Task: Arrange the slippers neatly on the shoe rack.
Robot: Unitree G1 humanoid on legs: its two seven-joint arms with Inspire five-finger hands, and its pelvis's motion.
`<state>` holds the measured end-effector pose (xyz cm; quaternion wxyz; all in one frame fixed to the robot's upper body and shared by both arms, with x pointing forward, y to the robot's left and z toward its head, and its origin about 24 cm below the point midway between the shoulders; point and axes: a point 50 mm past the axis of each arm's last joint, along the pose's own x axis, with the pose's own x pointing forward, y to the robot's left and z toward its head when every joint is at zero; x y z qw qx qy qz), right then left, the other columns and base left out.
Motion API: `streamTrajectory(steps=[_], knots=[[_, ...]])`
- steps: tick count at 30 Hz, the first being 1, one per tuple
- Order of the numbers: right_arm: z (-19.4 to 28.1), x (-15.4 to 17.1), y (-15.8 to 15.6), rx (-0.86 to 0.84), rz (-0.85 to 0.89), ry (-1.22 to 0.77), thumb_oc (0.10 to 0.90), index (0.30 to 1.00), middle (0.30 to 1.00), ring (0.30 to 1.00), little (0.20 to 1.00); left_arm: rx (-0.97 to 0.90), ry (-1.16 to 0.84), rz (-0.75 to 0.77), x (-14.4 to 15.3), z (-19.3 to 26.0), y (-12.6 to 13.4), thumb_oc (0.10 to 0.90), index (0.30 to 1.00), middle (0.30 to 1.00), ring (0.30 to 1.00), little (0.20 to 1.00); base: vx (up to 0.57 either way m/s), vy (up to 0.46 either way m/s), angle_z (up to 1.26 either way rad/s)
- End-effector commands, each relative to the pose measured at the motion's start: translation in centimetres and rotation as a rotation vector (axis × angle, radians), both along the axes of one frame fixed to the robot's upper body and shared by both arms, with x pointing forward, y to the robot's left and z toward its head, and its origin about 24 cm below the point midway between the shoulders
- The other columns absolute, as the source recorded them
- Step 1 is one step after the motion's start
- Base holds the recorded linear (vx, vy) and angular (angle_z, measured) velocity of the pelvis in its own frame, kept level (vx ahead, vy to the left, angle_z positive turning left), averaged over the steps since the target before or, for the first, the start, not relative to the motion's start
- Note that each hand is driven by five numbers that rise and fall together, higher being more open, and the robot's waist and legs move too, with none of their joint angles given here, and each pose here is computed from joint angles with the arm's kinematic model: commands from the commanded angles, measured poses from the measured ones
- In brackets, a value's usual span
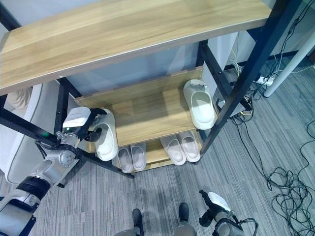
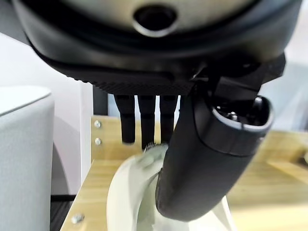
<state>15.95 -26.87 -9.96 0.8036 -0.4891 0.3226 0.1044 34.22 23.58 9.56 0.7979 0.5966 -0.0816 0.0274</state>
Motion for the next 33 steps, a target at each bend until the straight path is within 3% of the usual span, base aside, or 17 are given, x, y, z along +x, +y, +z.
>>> streamTrajectory(steps=[1, 10, 20, 26, 33], knots=[[0.6, 0.8, 1.2, 0.022, 0.042, -0.066, 0.8, 0.9, 0.9, 0.9, 0.9, -0.116, -0.148, 0.041, 1.8, 3.6, 0.1, 0.4, 0.3, 0.3, 0.3, 0.3, 0.0, 0.0, 0.0], [0.6, 0.9, 1.1, 0.014, 0.021, -0.072, 0.8, 0.9, 0.9, 0.9, 0.9, -0.284, -0.145, -0.056, 1.6, 2.5, -3.9, 0.4, 0.3, 0.3, 0.3, 0.3, 0.0, 0.0, 0.0], [0.7, 0.7, 0.7, 0.005, -0.008, -0.087, 0.8, 0.9, 0.9, 0.9, 0.9, -0.508, -0.326, -0.198, 2.1, 6.9, -8.4, 0.4, 0.3, 0.3, 0.3, 0.3, 0.01, -0.011, -0.07], [1.1, 0.9, 0.1, -0.017, -0.005, -0.102, 0.8, 0.9, 0.9, 0.9, 0.9, -0.491, -0.395, -0.196, 3.2, 9.6, -8.7, 0.4, 0.3, 0.3, 0.3, 0.3, 0.02, 0.007, -0.19], [1.5, 0.9, -0.3, -0.022, -0.003, -0.111, 0.8, 0.9, 0.9, 0.9, 0.9, -0.428, -0.412, -0.113, 4.8, 11.5, -6.9, 0.4, 0.3, 0.3, 0.3, 0.3, 0.02, -0.002, -0.18]])
